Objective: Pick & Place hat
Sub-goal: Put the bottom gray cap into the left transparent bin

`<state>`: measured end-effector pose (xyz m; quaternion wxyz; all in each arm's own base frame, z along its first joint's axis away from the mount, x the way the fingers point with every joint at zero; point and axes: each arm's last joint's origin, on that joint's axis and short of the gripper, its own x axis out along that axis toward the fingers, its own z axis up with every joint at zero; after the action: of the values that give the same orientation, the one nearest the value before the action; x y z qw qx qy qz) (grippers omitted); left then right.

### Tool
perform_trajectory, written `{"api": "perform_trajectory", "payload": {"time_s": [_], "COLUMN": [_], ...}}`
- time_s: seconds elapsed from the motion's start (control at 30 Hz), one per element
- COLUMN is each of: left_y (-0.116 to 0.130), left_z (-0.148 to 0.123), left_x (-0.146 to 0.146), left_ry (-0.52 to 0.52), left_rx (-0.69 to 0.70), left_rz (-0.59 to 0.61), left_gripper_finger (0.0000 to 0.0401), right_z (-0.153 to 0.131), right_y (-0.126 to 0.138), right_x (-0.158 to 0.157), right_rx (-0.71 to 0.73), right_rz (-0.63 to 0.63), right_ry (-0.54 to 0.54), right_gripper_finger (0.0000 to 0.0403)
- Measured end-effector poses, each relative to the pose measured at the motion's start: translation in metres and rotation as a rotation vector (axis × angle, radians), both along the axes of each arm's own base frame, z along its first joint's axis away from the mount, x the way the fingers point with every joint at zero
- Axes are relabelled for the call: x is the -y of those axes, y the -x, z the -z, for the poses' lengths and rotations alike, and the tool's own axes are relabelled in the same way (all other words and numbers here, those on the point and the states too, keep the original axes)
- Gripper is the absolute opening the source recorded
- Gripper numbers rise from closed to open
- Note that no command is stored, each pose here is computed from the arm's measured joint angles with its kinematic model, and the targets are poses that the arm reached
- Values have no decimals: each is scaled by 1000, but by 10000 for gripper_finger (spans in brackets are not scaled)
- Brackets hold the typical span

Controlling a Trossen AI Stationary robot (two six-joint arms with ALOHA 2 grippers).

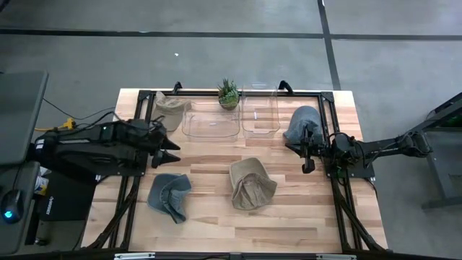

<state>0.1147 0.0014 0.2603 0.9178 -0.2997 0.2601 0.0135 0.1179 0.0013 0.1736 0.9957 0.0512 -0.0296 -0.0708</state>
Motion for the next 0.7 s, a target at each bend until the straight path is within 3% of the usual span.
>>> {"api": "perform_trajectory", "payload": {"time_s": [0.37,0.7], "left_y": [-39,-53], "left_z": [14,36], "left_x": [2,3], "left_ry": [-48,-159], "left_rx": [-201,-308], "left_rz": [237,453], "left_gripper_finger": [309,309], "right_z": [0,0], "right_y": [0,0], "right_x": [0,0], "right_rx": [0,0], "right_rz": [0,0], "right_ry": [0,0], "right_gripper_finger": [1,1]}}
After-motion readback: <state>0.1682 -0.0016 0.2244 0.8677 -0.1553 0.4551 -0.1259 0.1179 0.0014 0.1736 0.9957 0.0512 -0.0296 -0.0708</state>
